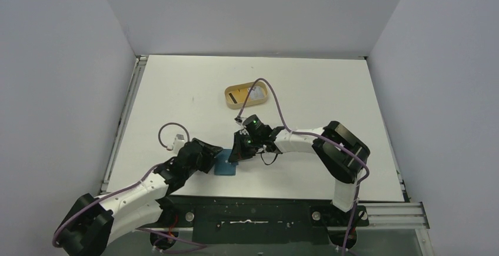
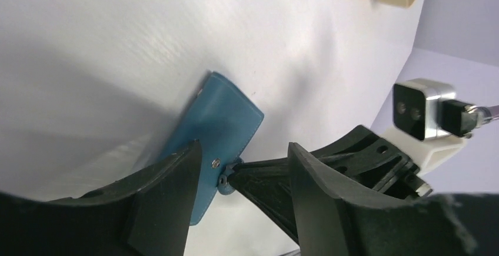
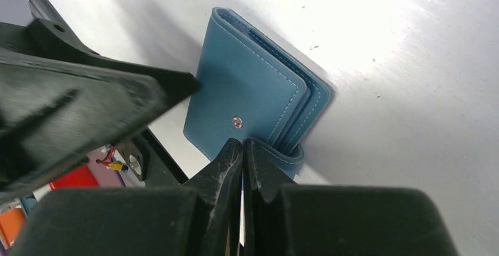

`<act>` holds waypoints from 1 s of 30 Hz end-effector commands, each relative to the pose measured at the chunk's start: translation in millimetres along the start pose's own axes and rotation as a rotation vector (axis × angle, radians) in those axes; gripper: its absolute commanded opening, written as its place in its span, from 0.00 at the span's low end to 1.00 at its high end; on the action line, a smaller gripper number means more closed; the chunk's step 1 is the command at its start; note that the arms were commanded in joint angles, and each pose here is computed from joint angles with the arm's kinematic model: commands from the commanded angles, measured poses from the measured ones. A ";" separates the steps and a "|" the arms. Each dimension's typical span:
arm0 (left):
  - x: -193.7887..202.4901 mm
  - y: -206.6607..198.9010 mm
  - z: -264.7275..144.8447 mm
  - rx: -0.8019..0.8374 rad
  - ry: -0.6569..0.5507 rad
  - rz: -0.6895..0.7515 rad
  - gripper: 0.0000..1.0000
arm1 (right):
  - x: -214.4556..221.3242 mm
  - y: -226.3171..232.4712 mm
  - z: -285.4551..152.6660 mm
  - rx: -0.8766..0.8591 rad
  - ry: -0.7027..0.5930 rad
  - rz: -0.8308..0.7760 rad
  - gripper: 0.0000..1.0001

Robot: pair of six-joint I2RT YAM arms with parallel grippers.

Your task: Take the credit cards out of the card holder

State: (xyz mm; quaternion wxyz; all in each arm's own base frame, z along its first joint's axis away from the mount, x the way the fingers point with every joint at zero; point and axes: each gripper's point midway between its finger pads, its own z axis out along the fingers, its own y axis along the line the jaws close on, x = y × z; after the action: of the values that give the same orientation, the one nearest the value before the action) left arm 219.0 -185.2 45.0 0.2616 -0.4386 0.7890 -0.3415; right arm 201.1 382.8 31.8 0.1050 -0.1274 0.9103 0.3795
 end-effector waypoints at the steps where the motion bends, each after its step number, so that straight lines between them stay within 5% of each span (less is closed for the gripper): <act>1: -18.9 -17.3 -15.9 0.008 -0.040 0.107 0.56 | -2.3 -11.6 11.2 0.034 -0.033 -0.001 0.00; 10: -19.8 -16.5 -27.2 -0.160 0.073 0.373 0.57 | -1.6 -16.8 13.6 0.029 -0.027 0.013 0.00; 16: 4.1 13.1 -12.9 -0.205 0.224 0.407 0.51 | -4.5 -18.8 8.6 0.016 -0.036 0.026 0.00; 30: 7.1 47.9 -3.5 -0.305 0.263 0.468 0.30 | -5.9 -24.3 6.9 0.003 -0.034 0.042 0.00</act>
State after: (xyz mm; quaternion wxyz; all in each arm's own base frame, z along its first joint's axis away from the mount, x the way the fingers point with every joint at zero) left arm 187.8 -168.1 16.7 0.1641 -0.2431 0.9353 -0.1982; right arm 206.7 385.3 27.9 0.1018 -0.1129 0.9007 0.4069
